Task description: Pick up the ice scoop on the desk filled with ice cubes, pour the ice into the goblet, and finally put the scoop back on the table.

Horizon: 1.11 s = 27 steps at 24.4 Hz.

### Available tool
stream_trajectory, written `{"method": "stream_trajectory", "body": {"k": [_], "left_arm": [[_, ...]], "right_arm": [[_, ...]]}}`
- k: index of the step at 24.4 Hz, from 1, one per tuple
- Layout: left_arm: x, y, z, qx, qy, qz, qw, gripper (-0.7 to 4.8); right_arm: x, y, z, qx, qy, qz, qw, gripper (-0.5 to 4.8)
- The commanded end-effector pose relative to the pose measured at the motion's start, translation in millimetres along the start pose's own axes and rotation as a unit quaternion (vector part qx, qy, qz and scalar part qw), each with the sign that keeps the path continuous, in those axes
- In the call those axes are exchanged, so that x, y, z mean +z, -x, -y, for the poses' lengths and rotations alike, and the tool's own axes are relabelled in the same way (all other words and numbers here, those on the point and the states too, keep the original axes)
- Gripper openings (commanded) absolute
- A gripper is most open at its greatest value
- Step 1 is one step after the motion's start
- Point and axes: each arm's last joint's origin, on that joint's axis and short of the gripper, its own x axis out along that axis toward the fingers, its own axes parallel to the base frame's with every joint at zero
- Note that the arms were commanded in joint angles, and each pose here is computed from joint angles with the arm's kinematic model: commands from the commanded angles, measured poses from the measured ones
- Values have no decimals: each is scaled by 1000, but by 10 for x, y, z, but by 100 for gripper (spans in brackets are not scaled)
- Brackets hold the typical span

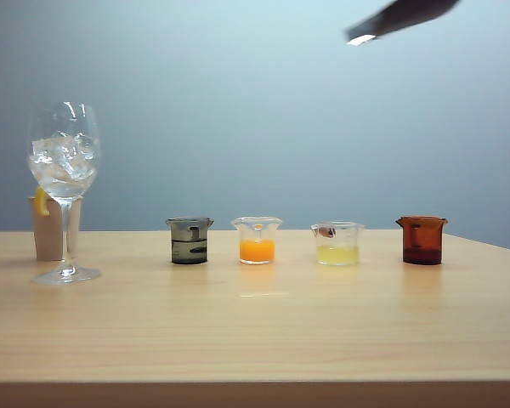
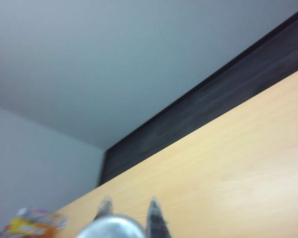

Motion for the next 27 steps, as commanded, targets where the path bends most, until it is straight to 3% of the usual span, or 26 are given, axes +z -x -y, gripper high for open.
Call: {"method": "stream_trajectory", "body": {"k": [1,4,9,14,27], "left_arm": [[51,-1,79,-14,-4,22,1000,-5],[72,-1,153,-35,-10,32,999,-5],[74,-2,156,-41,-10,33,999,-5],[63,-1,159,-46,-11,28,998,-3],[63,-3,161,-53,-11,28,998,-3]], "right_arm": [[105,288,99,-37,28,-1,999,-9],[248,611,269,-85,38,14,996,-9],[315,792,363,-95,27,12,995,-9],[295,986,133,-109,42,59,991,-9],[167,1048,-165,-77,55,63,993,-9]]}}
